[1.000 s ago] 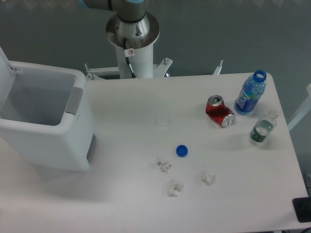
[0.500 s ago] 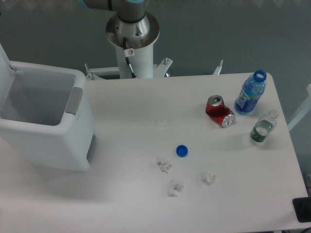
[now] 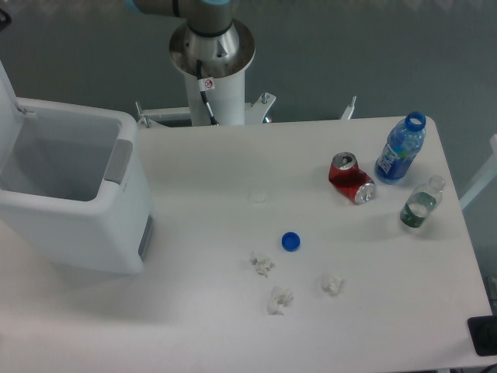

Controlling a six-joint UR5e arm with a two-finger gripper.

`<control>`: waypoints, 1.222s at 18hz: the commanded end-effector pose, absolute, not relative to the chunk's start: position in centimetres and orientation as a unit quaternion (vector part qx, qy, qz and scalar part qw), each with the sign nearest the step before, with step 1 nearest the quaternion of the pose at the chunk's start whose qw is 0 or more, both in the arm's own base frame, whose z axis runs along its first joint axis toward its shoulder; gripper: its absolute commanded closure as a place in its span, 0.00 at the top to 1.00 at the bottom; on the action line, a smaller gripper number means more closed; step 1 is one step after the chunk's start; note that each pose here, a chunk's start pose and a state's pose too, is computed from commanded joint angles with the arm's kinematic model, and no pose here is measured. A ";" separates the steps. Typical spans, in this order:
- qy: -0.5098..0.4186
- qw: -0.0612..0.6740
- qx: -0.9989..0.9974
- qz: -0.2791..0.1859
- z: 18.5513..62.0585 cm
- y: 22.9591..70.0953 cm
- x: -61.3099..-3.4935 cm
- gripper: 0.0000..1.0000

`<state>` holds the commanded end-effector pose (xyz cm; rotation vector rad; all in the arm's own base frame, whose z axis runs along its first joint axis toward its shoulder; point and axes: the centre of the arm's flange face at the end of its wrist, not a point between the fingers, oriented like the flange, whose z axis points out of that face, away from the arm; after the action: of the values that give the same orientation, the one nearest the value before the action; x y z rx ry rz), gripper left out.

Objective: Close the trash can

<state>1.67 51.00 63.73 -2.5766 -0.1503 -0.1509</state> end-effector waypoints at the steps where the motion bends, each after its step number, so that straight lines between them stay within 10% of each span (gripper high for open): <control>1: -0.056 0.274 -0.958 -0.055 63.7 51.0 1.6 0.06; 22: -0.118 0.248 -0.961 -0.018 61.6 50.8 -4.4 0.02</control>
<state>-4.45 50.85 61.62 -2.6206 -0.3228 -0.0488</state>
